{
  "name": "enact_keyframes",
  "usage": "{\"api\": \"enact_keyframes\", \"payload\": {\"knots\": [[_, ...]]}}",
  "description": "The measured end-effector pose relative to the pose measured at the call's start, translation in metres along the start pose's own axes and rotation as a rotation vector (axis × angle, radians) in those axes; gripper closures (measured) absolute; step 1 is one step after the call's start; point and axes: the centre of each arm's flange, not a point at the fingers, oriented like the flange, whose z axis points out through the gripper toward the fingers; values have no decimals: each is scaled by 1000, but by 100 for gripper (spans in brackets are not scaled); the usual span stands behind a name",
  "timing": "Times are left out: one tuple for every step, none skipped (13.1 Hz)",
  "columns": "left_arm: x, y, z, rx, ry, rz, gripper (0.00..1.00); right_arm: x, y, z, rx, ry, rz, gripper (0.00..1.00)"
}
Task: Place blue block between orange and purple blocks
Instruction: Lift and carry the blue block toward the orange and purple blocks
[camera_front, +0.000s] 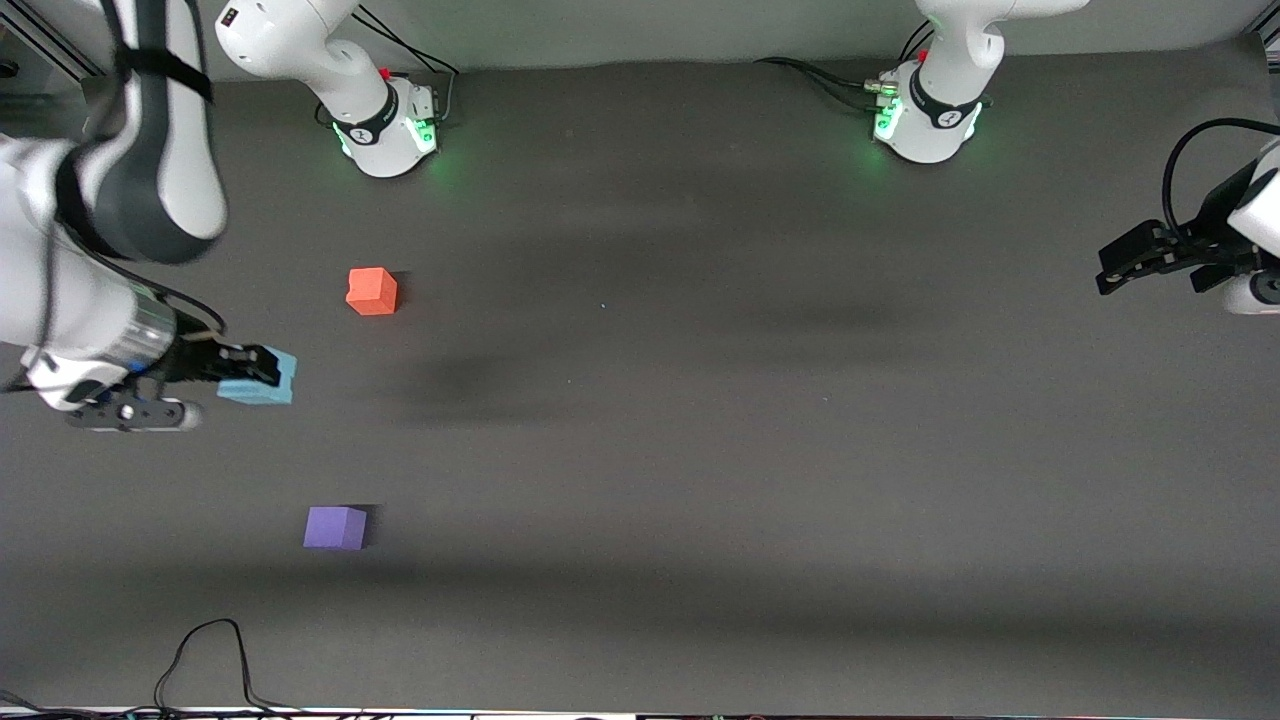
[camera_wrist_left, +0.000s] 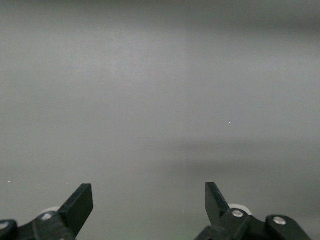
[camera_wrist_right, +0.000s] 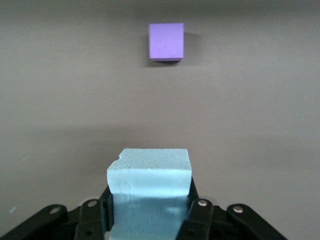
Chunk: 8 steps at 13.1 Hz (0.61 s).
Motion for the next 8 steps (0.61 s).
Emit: {"api": "enact_keyframes", "payload": {"knots": [[1, 1, 2, 2, -1, 3, 0, -2, 0, 25, 4, 5, 13, 46], [1, 1, 5, 3, -3, 3, 0, -3, -1, 44, 18, 4, 15, 46], [1, 1, 6, 3, -5, 3, 0, -3, -4, 59, 48, -1, 11, 46], [2, 1, 7, 3, -6, 2, 0, -2, -8, 74, 79, -8, 4, 46], [2, 1, 7, 3, -7, 2, 0, 1, -11, 89, 87, -10, -6, 46], [2, 1, 7, 3, -7, 2, 0, 4, -12, 101, 74, -7, -15, 46], [2, 0, 7, 3, -7, 1, 0, 6, -12, 112, 53, -6, -18, 46], [2, 0, 7, 3, -7, 1, 0, 8, -12, 121, 32, -7, -18, 46]]}}
